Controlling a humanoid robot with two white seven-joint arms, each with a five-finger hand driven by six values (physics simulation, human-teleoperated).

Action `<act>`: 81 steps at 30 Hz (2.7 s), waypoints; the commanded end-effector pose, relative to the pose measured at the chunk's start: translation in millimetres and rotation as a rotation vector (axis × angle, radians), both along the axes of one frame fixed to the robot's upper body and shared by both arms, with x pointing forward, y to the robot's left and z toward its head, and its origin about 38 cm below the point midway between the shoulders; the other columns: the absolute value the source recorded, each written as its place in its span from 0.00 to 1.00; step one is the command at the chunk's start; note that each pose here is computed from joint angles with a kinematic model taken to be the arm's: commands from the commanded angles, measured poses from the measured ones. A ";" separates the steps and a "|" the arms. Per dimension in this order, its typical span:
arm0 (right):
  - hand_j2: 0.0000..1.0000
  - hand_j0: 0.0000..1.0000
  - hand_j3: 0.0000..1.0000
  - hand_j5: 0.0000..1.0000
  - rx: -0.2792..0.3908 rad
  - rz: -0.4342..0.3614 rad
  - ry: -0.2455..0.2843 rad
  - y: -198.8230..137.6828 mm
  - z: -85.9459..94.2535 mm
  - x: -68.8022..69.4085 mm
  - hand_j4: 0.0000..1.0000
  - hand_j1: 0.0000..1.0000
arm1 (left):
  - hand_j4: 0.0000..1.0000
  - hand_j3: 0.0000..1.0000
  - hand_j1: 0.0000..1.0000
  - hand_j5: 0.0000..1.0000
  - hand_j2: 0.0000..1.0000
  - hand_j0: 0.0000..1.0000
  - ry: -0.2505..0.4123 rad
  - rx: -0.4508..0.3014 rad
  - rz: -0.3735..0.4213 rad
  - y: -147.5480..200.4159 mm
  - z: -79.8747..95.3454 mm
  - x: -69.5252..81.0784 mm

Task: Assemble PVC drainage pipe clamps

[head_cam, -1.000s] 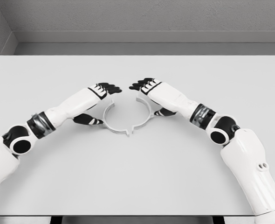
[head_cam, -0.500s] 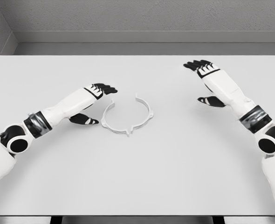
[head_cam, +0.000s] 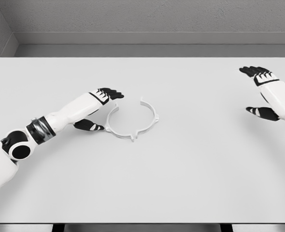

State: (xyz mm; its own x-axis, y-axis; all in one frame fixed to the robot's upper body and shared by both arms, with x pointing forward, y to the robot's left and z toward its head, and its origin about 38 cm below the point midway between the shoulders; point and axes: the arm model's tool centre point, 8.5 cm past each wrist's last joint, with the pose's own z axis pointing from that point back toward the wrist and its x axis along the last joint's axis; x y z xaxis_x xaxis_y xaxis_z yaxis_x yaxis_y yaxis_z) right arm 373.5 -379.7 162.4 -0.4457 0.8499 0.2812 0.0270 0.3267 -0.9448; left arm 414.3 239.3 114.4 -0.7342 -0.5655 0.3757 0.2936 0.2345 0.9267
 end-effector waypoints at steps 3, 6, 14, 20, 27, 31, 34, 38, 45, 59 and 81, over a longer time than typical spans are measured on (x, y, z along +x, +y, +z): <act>1.00 1.00 1.00 1.00 0.002 -0.002 -0.006 -2.7 3.1 -0.3 1.00 1.00 | 1.00 1.00 1.00 1.00 1.00 1.00 0.005 -0.003 -0.016 -5.0 -1.0 -2.5; 1.00 1.00 1.00 1.00 0.001 -0.004 -0.001 -3.3 1.6 -0.2 1.00 1.00 | 1.00 1.00 1.00 1.00 1.00 1.00 0.005 -0.003 -0.016 -5.0 -1.0 -2.5; 1.00 1.00 1.00 1.00 0.003 -0.002 -0.006 -2.3 2.8 -0.3 1.00 1.00 | 1.00 1.00 1.00 1.00 1.00 1.00 0.003 0.001 -0.018 -5.8 -0.8 -1.8; 1.00 1.00 1.00 1.00 0.002 0.001 -0.008 -1.3 3.5 -0.3 1.00 1.00 | 1.00 1.00 1.00 1.00 1.00 1.00 0.005 -0.018 -0.030 -17.6 -3.7 -2.8; 1.00 1.00 1.00 1.00 0.002 0.001 -0.008 -1.3 3.5 -0.3 1.00 1.00 | 1.00 1.00 1.00 1.00 1.00 1.00 0.006 -0.030 -0.031 -22.1 -4.1 -1.9; 1.00 1.00 1.00 1.00 0.001 0.001 -0.008 -1.7 3.7 -0.3 1.00 1.00 | 1.00 1.00 1.00 1.00 1.00 1.00 0.006 -0.039 -0.035 -26.0 -3.6 -1.2; 1.00 1.00 1.00 1.00 0.001 0.001 -0.008 -1.7 3.7 -0.3 1.00 1.00 | 1.00 1.00 1.00 1.00 1.00 1.00 0.005 -0.050 -0.040 -31.5 -3.5 -1.2; 1.00 1.00 1.00 1.00 0.000 0.001 -0.009 -1.5 4.2 -0.4 1.00 1.00 | 1.00 1.00 1.00 1.00 1.00 1.00 0.007 -0.058 -0.042 -34.7 -4.4 -1.1; 1.00 1.00 1.00 1.00 0.000 0.001 -0.009 -1.5 4.2 -0.4 1.00 1.00 | 1.00 1.00 1.00 1.00 1.00 1.00 0.006 -0.059 -0.044 -36.1 -3.9 -0.4; 1.00 1.00 1.00 1.00 0.001 0.000 -0.007 -1.9 3.3 -0.3 1.00 1.00 | 1.00 1.00 1.00 1.00 1.00 1.00 0.008 -0.081 -0.051 -46.1 -4.4 -0.1; 1.00 1.00 1.00 1.00 0.001 0.001 -0.007 -1.7 3.2 -0.7 1.00 1.00 | 1.00 1.00 1.00 1.00 1.00 1.00 0.007 -0.098 -0.057 -55.1 -3.6 2.5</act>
State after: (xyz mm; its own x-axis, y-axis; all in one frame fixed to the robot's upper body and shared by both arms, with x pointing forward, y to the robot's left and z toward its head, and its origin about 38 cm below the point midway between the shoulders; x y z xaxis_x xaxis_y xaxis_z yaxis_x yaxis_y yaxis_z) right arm 372.9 -381.0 164.8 -0.4478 0.8511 0.2742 0.0307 0.3211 -0.9466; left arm 416.3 184.7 111.2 -0.7644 -0.4842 0.4257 0.3127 0.2990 0.9016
